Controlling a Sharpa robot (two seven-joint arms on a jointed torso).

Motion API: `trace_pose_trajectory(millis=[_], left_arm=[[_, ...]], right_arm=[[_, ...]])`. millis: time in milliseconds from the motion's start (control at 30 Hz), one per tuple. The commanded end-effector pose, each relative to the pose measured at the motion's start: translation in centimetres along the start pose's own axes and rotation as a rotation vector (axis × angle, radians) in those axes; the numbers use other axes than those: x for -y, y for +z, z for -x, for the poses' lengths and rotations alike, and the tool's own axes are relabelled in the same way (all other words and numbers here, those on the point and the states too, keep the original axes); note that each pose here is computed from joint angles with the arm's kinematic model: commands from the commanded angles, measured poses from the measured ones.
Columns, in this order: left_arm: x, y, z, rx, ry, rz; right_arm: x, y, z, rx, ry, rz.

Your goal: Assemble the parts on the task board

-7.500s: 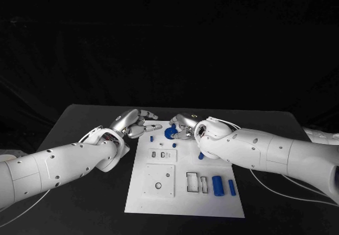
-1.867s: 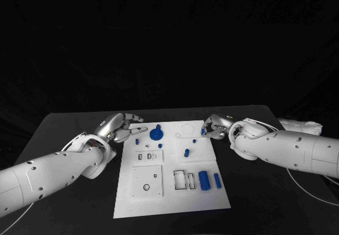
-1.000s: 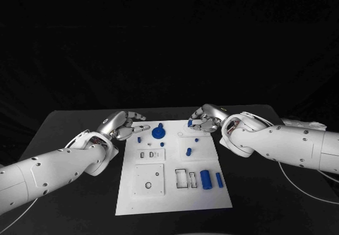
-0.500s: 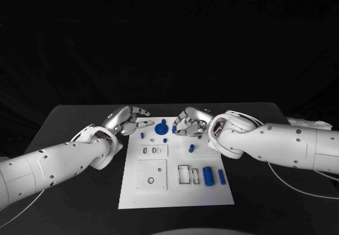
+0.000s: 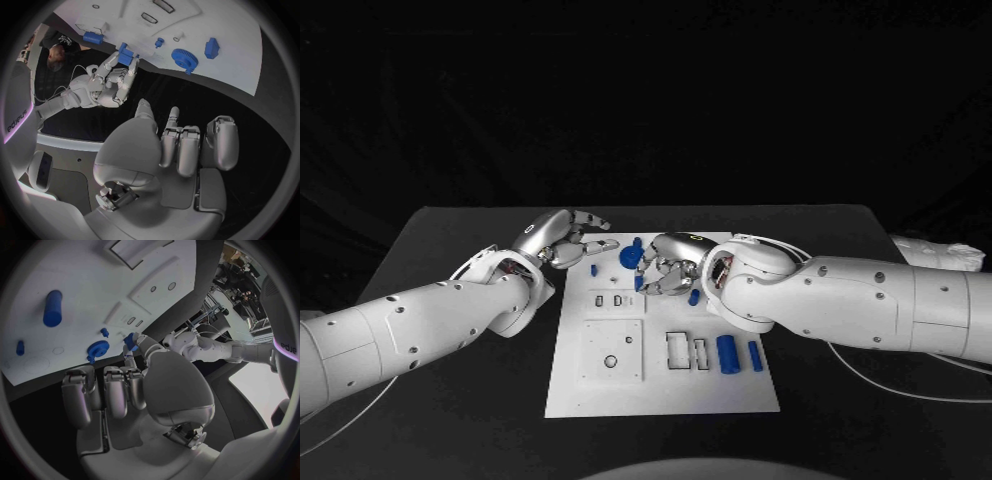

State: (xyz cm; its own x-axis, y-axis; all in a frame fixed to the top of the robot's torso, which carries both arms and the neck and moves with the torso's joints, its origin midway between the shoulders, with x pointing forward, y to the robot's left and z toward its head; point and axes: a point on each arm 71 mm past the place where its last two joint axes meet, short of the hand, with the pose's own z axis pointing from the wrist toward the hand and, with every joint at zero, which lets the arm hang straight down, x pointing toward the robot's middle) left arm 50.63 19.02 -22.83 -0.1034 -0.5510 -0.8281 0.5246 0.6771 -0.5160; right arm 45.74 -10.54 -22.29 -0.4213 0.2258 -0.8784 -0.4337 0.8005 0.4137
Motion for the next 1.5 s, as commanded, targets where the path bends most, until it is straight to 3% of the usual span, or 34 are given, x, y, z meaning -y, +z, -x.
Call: trace_pose_trajectory(millis=[33, 333, 967, 1500], left_arm=[[0.23, 0.07, -0.06, -0.004, 0.005, -0.020], [0.13, -0.09, 0.08, -0.002, 0.009, -0.018], [0.07, -0.13, 0.13, -0.001, 0.011, -0.017], [0.09, -0.06, 0.08, -0.003, 0.011, -0.018]], right_arm=[[0.2, 0.2, -0.9, -0.029, -0.043, -0.049], [0.0, 0.8, -2.7, -0.011, -0.021, -0.081], [-0.3, 0.9, -3.2, 0.074, 0.004, -0.087], [-0.3, 1.1, -3.5, 0.047, -0.009, -0.096]])
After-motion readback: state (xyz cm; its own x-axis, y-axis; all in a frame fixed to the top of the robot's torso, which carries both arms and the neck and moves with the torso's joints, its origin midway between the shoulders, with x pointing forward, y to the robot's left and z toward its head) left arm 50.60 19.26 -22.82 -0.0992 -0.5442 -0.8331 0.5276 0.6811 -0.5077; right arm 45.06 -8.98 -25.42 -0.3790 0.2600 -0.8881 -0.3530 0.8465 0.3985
